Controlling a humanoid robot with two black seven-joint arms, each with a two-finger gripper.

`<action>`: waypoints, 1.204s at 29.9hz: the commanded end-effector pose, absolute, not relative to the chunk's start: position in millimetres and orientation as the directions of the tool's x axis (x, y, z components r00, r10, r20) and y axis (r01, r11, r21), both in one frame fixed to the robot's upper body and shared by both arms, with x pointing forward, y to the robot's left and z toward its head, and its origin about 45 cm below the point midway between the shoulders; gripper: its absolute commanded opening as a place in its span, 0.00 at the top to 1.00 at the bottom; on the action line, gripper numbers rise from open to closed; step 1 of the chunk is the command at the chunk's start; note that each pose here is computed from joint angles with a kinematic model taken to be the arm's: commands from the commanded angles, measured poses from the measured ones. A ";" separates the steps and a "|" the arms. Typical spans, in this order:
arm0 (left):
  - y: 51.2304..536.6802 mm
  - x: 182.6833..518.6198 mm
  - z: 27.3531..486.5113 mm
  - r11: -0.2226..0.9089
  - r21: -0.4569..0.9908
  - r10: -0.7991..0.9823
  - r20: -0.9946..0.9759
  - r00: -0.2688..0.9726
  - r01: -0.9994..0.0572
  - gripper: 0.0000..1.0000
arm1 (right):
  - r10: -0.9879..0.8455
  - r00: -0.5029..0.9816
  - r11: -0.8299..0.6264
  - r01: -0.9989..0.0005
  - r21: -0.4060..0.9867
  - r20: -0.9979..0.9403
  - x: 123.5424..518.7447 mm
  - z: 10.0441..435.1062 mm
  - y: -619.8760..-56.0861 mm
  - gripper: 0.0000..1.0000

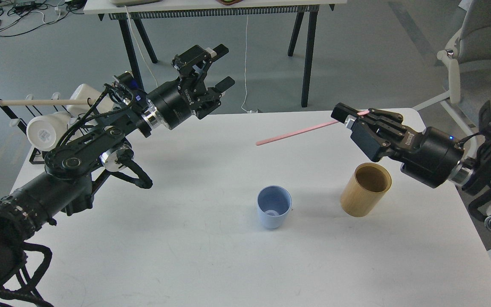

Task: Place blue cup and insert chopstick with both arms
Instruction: 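Move the pink stick over the blue cup and lower it inside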

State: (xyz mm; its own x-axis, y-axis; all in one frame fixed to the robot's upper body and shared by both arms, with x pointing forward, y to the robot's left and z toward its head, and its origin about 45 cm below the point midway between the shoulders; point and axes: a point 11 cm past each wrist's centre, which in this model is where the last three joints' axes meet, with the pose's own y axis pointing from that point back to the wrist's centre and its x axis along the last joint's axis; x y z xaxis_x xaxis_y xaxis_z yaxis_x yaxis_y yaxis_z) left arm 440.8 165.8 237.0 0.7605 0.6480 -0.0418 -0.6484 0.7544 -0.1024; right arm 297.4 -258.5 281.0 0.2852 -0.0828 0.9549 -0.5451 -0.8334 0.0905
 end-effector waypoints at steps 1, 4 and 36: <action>161.7 440.1 236.5 0.757 -0.106 0.643 -0.048 0.764 -0.644 0.14 | 0.020 0.315 -0.843 -0.504 0.185 0.949 294.1 267.4 -260.4 1.00; 159.1 439.1 234.9 0.760 -0.104 0.640 -0.051 0.767 -0.641 0.14 | 0.057 0.336 -0.849 -0.479 0.222 0.940 292.5 261.3 -257.5 1.00; 164.1 437.4 229.7 0.753 -0.096 0.648 -0.059 0.759 -0.650 0.12 | -0.052 0.378 -0.868 -0.475 0.145 0.924 309.3 262.0 -224.9 0.02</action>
